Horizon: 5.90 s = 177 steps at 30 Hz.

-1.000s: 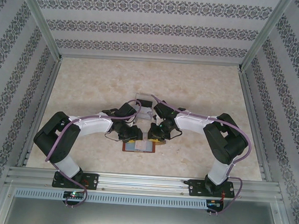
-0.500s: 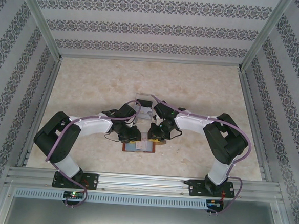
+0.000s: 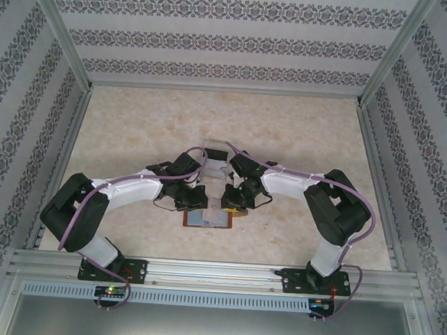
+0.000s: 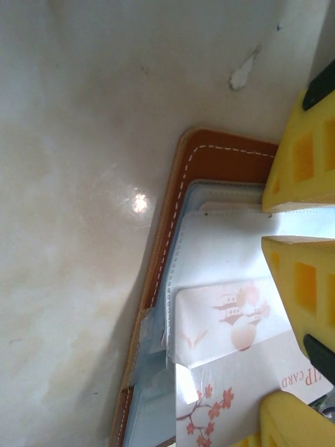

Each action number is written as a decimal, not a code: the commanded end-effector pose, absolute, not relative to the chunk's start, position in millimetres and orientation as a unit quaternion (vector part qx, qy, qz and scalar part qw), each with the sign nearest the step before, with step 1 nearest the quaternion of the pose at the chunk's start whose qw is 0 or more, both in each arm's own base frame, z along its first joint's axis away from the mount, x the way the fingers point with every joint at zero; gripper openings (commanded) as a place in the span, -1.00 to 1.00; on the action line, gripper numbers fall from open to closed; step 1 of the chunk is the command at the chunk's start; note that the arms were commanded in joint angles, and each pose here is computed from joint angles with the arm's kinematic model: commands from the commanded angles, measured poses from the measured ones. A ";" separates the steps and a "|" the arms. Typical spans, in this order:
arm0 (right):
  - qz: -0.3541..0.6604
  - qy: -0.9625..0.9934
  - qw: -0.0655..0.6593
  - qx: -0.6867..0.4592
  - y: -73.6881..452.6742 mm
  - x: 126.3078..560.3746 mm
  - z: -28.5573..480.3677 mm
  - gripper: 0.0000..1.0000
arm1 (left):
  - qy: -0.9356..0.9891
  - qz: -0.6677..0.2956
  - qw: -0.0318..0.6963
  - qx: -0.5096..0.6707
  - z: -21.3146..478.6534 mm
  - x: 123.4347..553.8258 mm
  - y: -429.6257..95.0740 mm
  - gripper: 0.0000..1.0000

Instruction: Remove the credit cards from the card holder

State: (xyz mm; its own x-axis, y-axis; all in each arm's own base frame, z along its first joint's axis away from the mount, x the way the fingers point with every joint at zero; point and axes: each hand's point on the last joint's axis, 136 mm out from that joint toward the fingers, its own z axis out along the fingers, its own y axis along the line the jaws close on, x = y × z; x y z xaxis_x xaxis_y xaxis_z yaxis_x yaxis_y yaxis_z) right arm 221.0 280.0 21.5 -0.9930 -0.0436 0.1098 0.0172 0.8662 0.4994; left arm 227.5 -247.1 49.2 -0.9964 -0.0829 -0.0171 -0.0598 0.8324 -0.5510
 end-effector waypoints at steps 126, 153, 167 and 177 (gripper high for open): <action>-0.208 -0.977 0.008 -0.054 171.6 233.1 57.3 -0.23 | 0.658 -0.061 -0.024 0.750 97.4 372.8 -237.3 -1.00; -0.213 -0.976 0.006 -0.051 174.4 236.2 62.1 -0.23 | 0.677 -0.026 -0.003 0.736 96.0 391.8 -237.0 -0.61; -0.220 -0.975 -0.005 -0.042 184.3 237.9 71.2 -0.23 | 0.756 -0.039 0.093 0.647 131.1 400.4 -255.2 -0.42; -0.226 -0.974 -0.005 -0.032 197.3 232.6 73.7 -0.24 | 0.842 -0.125 0.224 0.474 159.9 391.5 -275.5 -0.21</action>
State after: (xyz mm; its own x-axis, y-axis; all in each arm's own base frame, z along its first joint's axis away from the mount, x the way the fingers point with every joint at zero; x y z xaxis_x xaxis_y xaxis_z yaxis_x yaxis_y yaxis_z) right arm 228.8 187.4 63.5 -0.9976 0.0647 0.0260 0.0697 0.9063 0.4169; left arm 373.0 -258.2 126.6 -0.3321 0.8916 -0.3079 0.9340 0.3565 0.0249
